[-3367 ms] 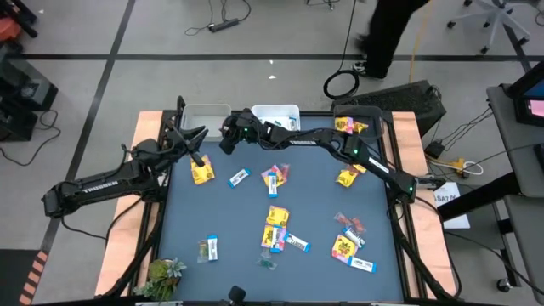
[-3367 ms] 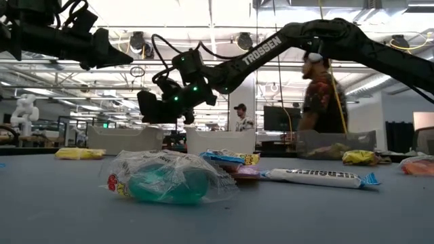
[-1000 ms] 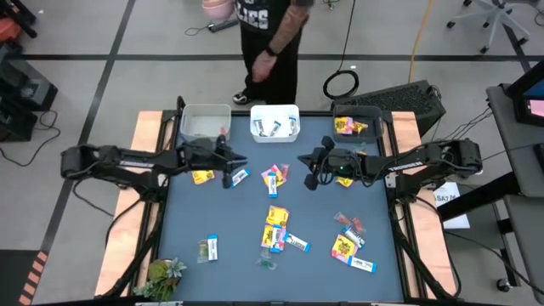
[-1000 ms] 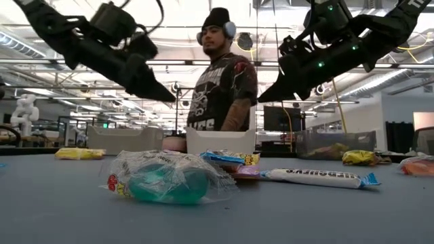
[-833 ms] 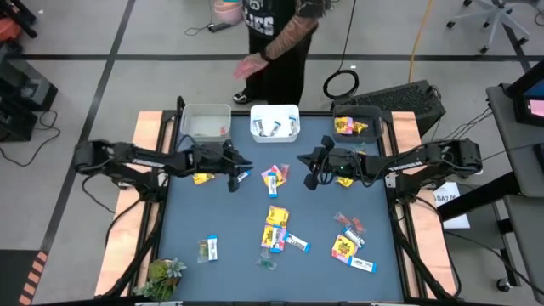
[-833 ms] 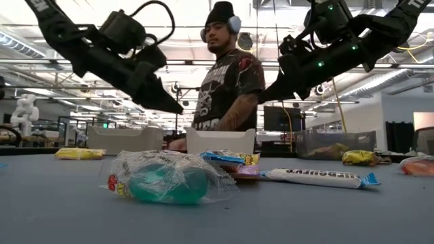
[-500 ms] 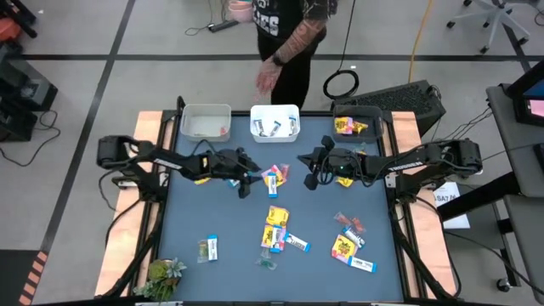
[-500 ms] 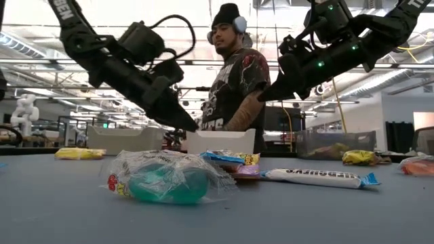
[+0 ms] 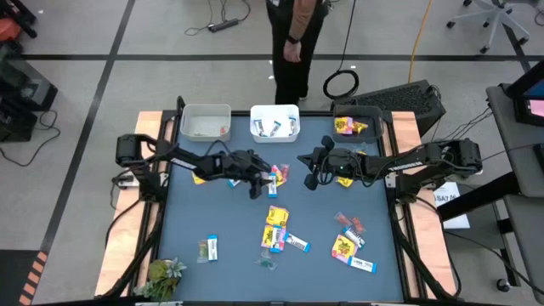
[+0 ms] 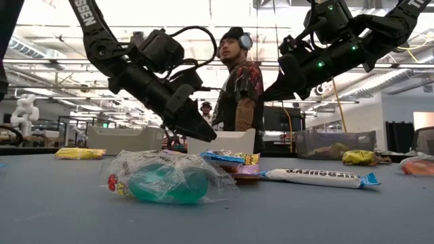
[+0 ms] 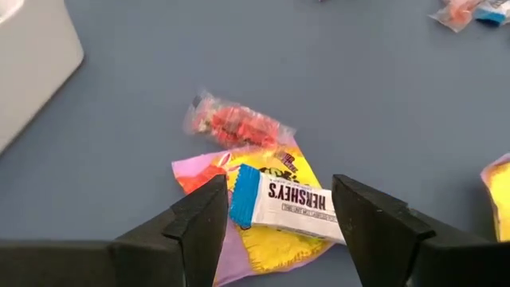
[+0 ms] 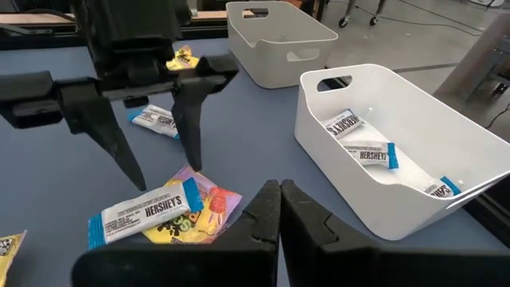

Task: Sort candy
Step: Put the white chocolate into the white bin

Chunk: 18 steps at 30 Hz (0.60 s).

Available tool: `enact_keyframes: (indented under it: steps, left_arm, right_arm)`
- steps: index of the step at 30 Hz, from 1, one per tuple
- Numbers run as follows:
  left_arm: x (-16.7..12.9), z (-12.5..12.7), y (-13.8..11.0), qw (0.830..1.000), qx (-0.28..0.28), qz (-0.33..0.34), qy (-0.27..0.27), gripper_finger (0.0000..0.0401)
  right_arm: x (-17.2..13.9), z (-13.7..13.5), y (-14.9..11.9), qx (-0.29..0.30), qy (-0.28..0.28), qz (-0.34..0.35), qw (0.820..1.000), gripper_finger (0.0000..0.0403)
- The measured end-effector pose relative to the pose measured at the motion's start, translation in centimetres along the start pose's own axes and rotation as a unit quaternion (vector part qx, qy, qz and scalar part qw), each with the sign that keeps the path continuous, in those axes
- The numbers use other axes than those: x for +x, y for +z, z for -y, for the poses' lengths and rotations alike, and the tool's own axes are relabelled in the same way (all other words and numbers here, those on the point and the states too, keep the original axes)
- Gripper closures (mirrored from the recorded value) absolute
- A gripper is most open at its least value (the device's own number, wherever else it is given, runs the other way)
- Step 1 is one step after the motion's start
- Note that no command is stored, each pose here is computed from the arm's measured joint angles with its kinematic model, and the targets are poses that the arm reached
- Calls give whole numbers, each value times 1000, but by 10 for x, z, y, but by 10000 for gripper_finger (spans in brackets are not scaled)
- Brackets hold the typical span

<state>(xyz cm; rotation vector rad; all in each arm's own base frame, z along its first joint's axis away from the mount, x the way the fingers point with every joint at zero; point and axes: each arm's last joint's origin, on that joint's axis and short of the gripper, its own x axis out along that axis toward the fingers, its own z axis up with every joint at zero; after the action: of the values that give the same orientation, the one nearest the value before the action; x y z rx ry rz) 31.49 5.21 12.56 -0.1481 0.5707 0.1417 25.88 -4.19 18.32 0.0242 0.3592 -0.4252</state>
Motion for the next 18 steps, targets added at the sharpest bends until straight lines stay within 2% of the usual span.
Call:
enact_keyframes:
  steps: [4, 14, 18]
  left_arm:
    - [7, -1, -4, 1000, -19, -12, 2, 170]
    - [26, -3, -14, 999, -4, -34, 5, 171]
    - [28, -3, -16, 999, -2, -37, 5, 192]
  right_arm:
    - [0, 0, 0, 0, 0, 0, 1000, 403]
    - [0, 0, 0, 0, 0, 0, 1000, 403]
    - [0, 0, 0, 0, 0, 0, 1000, 403]
